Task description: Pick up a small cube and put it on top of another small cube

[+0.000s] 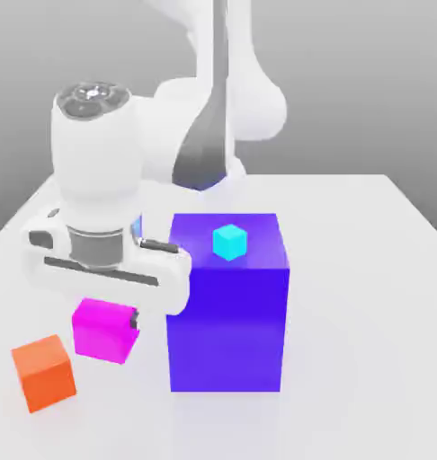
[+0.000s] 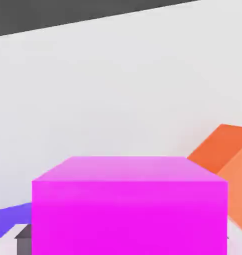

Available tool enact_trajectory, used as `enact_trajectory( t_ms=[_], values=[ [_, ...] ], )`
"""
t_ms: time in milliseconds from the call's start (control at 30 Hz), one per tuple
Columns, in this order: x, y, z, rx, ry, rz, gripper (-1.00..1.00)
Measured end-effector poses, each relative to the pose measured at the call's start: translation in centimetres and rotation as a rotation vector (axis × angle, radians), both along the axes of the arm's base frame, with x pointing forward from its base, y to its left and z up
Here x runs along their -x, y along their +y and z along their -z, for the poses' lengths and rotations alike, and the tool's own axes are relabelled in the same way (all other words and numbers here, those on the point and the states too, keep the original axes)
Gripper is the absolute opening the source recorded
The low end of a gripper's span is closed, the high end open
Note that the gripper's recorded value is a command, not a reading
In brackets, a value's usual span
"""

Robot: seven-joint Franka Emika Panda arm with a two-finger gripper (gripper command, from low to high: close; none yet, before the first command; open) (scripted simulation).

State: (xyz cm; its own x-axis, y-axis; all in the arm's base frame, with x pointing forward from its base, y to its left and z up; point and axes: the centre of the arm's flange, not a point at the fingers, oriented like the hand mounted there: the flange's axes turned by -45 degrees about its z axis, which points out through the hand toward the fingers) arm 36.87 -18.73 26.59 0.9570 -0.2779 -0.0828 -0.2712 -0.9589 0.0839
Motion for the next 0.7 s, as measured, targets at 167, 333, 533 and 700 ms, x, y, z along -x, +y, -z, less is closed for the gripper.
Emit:
enact_trajectory(
  t_ms=[167,333,533,700],
  values=[
    [8.2,-3.2,0.7,-0.022,-0.038,0.09,-1.0],
    [14.6,-3.0,2.1,-0.052,-0.1,0.169,-1.0],
    [14.7,-2.5,5.8,-0.082,-0.119,0.173,-1.0],
    [15.2,-2.7,8.7,-0.054,-0.109,0.177,1.0]
  ],
)
